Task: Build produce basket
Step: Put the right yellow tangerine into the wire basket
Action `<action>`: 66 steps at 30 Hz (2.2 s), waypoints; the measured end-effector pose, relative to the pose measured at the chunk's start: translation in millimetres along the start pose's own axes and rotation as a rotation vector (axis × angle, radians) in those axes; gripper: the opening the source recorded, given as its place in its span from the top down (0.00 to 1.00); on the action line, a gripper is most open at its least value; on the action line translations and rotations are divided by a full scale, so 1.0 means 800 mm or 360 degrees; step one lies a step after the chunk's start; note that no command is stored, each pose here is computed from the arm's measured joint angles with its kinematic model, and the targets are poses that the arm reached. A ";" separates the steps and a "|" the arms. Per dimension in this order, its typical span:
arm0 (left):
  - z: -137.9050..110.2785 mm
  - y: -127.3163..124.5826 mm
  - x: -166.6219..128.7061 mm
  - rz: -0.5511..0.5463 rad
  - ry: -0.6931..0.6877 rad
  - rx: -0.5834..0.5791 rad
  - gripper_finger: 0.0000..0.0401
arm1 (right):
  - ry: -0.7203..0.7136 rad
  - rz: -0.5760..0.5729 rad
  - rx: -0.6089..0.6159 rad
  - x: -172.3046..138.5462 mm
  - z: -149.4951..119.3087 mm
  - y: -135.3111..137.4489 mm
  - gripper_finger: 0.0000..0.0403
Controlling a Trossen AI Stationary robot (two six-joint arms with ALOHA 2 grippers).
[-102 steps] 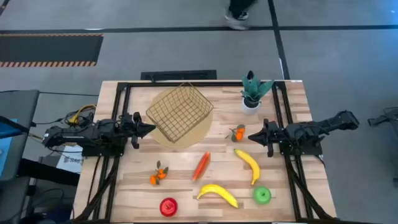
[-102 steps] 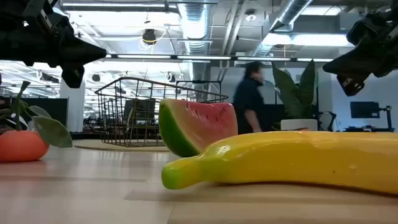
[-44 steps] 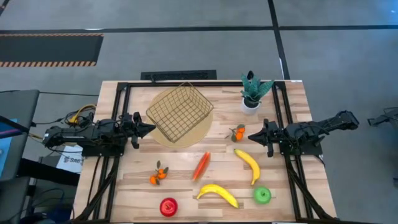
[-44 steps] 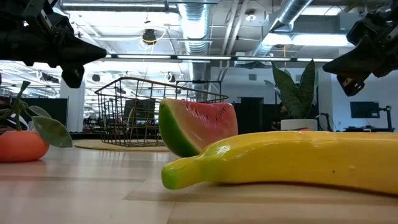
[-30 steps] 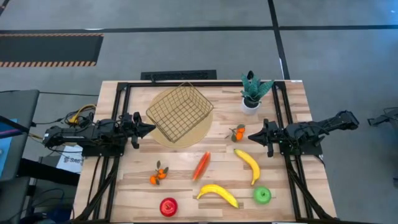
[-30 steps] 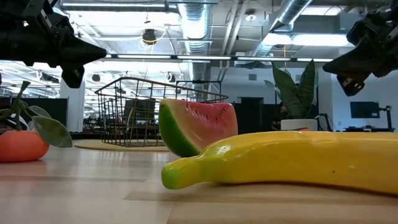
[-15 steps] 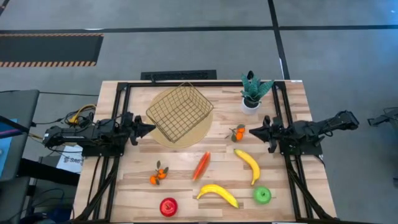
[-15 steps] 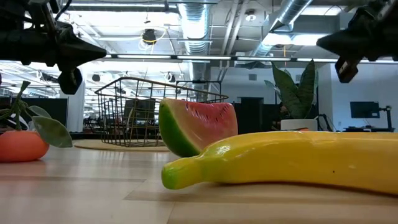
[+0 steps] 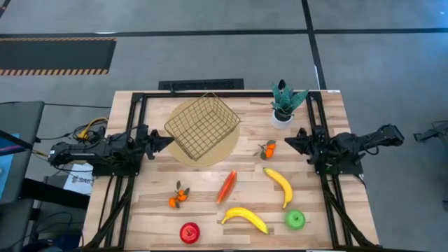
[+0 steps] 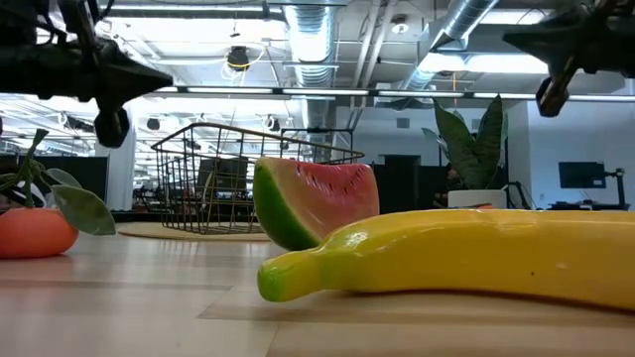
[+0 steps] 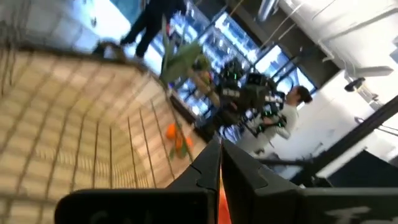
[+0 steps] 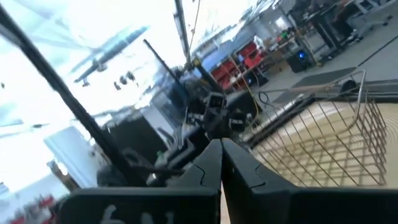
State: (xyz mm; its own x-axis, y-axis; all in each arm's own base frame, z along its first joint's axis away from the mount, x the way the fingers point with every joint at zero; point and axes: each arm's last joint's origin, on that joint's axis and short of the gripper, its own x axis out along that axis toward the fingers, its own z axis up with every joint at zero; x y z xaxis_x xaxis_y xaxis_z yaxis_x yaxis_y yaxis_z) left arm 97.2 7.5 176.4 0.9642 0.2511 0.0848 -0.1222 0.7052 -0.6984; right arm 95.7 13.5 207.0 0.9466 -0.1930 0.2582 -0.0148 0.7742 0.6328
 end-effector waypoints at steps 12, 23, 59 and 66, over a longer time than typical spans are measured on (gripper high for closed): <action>0.080 -0.066 -0.022 -0.0261 -0.0454 0.0325 0.60 | -0.0118 -0.0005 0.0109 0.012 0.043 0.034 0.79; 0.103 -0.084 -0.034 -0.0277 -0.0535 0.0552 0.50 | 0.0409 -0.0209 -0.0121 0.087 0.097 0.117 0.65; 0.102 -0.082 -0.033 -0.0217 -0.0518 0.0533 0.51 | 0.2224 -0.1781 -0.0559 0.269 -0.095 -0.054 0.59; 0.101 -0.082 -0.033 -0.0224 -0.0514 0.0513 0.51 | 0.2263 -0.1817 -0.0566 0.274 -0.080 -0.059 0.60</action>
State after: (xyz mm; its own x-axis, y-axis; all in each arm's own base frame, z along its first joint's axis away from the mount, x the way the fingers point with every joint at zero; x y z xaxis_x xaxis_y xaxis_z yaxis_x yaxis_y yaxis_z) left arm 61.0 8.7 277.5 0.8605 0.2957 0.4149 -0.1116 0.9040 -0.4128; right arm 324.2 -26.5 187.2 -0.0240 -0.2047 -0.9785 0.6267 0.7595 -0.1743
